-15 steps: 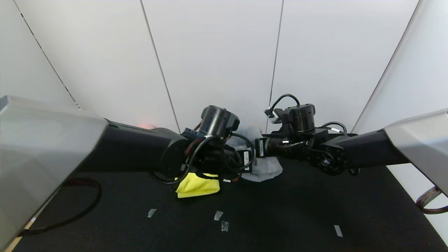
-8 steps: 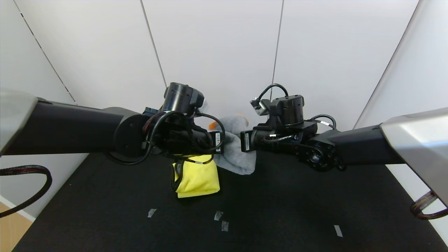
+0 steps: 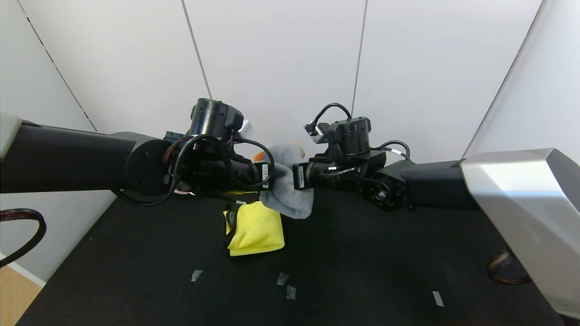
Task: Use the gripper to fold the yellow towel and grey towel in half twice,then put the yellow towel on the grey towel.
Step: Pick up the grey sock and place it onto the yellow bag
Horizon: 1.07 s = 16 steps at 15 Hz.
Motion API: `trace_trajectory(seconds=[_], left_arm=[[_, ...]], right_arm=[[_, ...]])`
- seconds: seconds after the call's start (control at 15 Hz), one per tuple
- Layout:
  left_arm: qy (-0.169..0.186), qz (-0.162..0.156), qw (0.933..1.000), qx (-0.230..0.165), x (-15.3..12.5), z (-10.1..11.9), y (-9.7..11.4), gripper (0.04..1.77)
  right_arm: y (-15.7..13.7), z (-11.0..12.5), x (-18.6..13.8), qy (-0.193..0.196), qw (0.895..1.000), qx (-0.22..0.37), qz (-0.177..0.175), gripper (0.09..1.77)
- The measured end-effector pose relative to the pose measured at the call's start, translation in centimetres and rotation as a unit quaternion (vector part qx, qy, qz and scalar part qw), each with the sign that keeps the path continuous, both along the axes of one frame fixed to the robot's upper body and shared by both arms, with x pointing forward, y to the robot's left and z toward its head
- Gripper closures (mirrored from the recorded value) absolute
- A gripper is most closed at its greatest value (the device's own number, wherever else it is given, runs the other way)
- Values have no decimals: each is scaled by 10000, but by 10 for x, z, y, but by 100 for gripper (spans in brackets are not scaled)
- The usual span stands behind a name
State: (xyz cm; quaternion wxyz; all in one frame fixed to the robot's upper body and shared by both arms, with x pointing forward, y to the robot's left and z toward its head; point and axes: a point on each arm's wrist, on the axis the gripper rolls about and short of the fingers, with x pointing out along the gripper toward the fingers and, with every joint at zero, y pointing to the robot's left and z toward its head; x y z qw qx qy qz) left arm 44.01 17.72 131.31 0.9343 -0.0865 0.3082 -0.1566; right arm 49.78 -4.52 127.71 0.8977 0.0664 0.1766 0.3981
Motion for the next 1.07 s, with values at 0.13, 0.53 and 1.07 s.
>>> trace_trajectory(seconds=[0.13,0.53,1.07], left_arm=[[-68,192,9997,96,2,1,9,162],[99,522,9980,351,3,-15,26,162],[124,838,9951,501,9,-53,36,162]], right_arm=[[9,-2,5,-38,10000,26,59,148],[32,-37,11,-75,9990,52,432,148],[44,-83,19,21,9982,16,594,148]])
